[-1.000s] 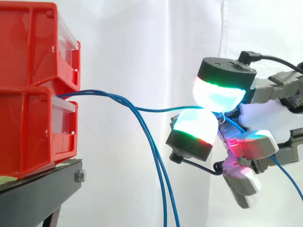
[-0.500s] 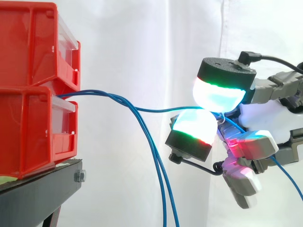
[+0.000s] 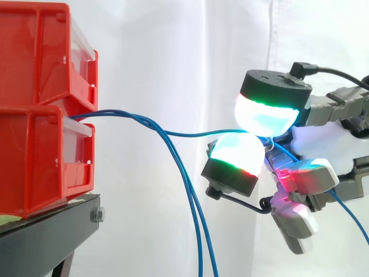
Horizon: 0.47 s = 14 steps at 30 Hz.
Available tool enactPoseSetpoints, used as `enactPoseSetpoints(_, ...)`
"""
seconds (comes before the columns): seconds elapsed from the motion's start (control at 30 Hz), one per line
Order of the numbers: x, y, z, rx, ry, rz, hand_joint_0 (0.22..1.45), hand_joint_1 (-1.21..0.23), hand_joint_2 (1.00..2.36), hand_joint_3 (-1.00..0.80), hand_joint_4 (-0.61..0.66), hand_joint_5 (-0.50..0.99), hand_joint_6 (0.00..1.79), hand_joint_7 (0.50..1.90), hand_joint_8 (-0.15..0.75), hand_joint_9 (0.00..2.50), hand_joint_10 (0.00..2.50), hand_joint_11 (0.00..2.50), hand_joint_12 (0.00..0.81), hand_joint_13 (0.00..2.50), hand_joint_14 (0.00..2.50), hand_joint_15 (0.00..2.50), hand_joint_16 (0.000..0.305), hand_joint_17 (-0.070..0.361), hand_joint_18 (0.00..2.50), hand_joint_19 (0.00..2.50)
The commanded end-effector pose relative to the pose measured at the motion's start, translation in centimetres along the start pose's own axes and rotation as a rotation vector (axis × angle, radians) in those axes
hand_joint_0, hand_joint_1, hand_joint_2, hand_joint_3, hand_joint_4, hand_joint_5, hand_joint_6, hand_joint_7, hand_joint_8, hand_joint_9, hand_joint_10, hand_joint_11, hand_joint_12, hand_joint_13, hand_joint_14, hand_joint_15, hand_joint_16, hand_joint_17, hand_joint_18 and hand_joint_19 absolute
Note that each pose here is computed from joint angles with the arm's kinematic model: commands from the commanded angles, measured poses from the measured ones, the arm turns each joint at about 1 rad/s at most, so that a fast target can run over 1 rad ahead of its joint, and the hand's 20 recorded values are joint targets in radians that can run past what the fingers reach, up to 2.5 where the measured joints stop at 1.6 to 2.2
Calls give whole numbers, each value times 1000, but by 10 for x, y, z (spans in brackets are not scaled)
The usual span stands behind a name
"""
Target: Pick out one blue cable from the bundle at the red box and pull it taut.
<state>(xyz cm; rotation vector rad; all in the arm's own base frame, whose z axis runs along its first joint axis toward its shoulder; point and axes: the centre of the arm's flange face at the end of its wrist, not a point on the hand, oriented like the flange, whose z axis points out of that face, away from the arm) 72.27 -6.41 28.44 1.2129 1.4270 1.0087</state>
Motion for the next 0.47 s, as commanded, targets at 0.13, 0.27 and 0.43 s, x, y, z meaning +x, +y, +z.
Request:
enactPoseSetpoints(0.13,0,-1,0,2,0,0,624,-784,1023,-150,-87,-71,888,1109,326,1387,24,701,369,1149,23,586,51,114,921,552)
enactPoseSetpoints(0.27,0,1,0,-1,1,0,624,-784,1023,-150,-86,-71,888,1112,319,1386,25,689,367,1151,21,593,51,114,923,550)
enactPoseSetpoints(0.43,-1,0,0,-1,-1,0,625,-785,1023,-153,-87,-71,888,1108,323,1391,23,692,369,1149,22,588,51,114,924,550)
